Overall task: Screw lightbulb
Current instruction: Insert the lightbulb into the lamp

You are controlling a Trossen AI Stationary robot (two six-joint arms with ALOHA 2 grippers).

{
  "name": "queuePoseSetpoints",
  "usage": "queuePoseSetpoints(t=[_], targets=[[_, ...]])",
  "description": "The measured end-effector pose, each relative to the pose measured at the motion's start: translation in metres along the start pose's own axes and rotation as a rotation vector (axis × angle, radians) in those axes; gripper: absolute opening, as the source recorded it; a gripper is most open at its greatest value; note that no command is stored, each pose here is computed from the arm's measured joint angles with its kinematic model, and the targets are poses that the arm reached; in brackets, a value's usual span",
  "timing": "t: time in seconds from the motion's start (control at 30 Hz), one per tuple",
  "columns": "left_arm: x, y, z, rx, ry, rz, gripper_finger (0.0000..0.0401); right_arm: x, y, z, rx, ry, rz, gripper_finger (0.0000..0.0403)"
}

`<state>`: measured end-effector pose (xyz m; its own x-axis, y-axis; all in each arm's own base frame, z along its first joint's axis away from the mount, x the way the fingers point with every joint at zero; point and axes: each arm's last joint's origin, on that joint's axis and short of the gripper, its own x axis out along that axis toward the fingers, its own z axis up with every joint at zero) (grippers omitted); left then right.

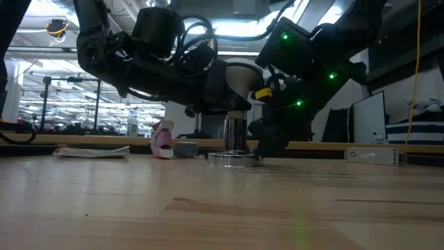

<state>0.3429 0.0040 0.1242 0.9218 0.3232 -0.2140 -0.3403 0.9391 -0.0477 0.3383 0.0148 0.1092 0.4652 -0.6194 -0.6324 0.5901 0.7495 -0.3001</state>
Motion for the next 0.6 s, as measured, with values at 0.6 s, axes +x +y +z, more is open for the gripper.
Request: queuePoseSetpoints(t=[0.6], targets=[[0.000, 0.001, 0.001, 0.004, -0.004, 0.015, 0.0141, -0.041, -0.027, 0.018, -0.086, 0.070, 0.078, 0.0121]])
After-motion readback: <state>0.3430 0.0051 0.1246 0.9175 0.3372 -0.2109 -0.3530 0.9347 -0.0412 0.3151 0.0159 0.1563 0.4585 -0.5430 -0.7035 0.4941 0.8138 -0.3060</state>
